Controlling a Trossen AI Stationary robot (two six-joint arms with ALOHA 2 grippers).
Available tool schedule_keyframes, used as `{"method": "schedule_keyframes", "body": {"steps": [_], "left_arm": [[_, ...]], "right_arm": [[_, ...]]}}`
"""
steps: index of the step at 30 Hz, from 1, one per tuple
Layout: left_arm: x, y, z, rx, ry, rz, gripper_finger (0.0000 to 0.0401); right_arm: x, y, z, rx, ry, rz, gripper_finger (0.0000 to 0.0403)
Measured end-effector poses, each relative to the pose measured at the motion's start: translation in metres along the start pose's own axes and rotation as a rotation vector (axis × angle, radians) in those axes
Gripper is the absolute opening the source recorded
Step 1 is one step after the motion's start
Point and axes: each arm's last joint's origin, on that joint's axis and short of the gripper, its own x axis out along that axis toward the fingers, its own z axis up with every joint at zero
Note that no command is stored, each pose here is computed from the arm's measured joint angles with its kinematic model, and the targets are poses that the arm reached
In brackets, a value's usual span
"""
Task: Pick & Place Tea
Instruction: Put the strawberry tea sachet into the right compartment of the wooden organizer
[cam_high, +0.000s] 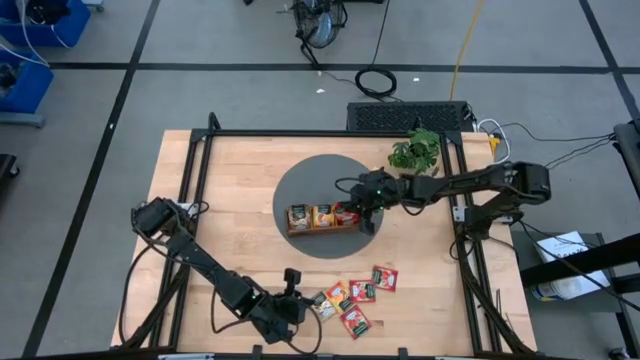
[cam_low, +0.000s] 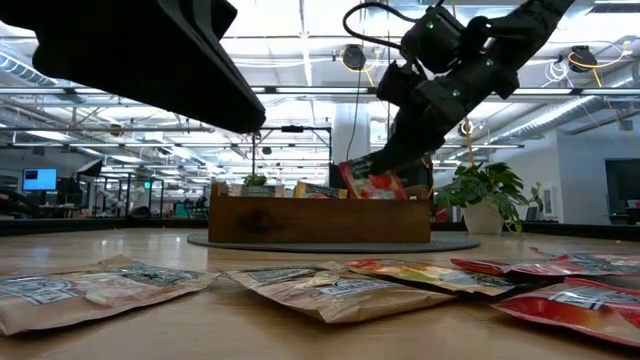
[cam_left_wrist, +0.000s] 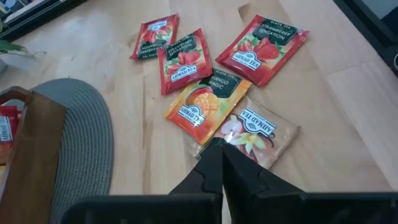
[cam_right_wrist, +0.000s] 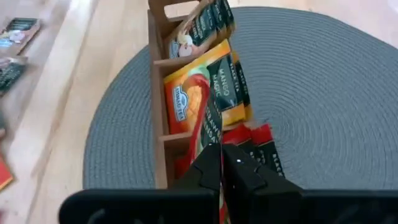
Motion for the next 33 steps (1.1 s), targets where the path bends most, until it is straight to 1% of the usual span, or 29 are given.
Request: {"method": "schedule_keyframes", "body": {"steps": [3,6,8,12,16,19,21,26,33], "left_arm": [[0.0,0.0,-0.001,-0.012,0.005,0.001,0.0022],[0.0,0.0,-0.001,-0.029,0.007,0.003,0.0024],[0.0,0.0,-0.001,-0.035,0.007,0.003,0.0019],[0.0,0.0,-0.001,-0.046,0.005,0.003,0.0004],[0.0,0.001,-0.001,-0.055,0.005,0.004,0.0019],[0.001,0.002,0.0,-0.056,0.006,0.007,0.0031],[0.002,0.003,0.0,-0.059,0.008,0.011,0.0036],[0.006,0.009,0.0,-0.077,0.013,0.022,0.0032],[0.006,0.01,0.0,-0.114,0.014,0.025,0.002]], "right_arm": [[-0.002,0.003,0.001,0.016,-0.025,-0.018,0.0],[0.0,0.006,-0.009,0.055,-0.018,-0.047,0.0],[0.001,0.008,-0.016,0.074,-0.035,-0.067,0.0],[0.002,0.013,-0.031,0.103,-0.12,-0.094,0.0],[-0.001,0.013,-0.044,0.118,-0.188,-0.083,0.0],[-0.001,0.013,-0.052,0.104,-0.186,-0.084,0.0],[-0.001,0.013,-0.053,0.102,-0.184,-0.076,0.0004],[-0.001,0.014,-0.055,0.099,-0.17,-0.056,0.0031],[-0.007,0.014,-0.049,0.087,-0.209,-0.062,0.0104]]}}
